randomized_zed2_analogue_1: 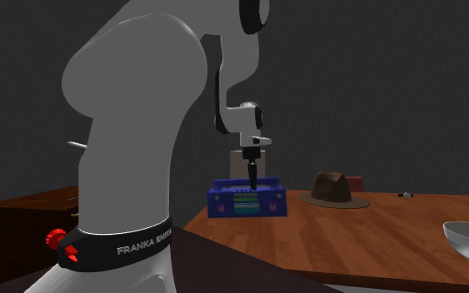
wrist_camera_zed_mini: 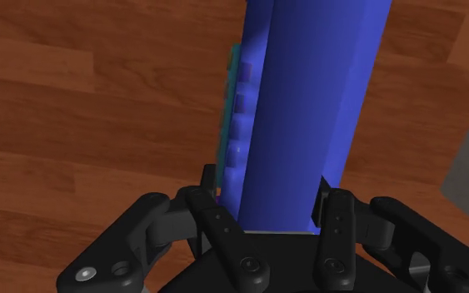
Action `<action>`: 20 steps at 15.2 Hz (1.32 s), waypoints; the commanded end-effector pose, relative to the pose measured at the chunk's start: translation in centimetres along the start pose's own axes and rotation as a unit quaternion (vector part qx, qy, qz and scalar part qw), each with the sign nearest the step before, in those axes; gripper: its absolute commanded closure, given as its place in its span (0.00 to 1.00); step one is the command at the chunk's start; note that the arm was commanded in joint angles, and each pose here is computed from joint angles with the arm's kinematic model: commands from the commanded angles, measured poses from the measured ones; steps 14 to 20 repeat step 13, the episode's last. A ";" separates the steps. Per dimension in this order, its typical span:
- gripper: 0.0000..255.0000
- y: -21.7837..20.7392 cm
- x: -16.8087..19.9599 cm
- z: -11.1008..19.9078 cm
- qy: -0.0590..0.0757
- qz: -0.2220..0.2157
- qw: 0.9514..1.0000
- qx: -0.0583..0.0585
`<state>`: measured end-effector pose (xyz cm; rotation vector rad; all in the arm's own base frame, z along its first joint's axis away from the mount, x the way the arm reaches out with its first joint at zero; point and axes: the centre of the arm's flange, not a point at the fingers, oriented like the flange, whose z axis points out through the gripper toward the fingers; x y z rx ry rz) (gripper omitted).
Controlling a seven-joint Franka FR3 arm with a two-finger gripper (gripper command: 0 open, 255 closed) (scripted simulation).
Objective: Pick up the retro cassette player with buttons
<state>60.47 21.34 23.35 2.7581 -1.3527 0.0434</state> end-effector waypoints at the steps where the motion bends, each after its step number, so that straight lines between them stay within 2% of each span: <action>1: 1.00 0.0 0.1 -1.3 0.001 0.000 1.000 0.002; 11: 1.00 0.3 0.4 -6.5 0.001 0.000 1.000 0.002; 20: 1.00 0.3 0.4 -6.6 0.001 0.000 1.000 0.002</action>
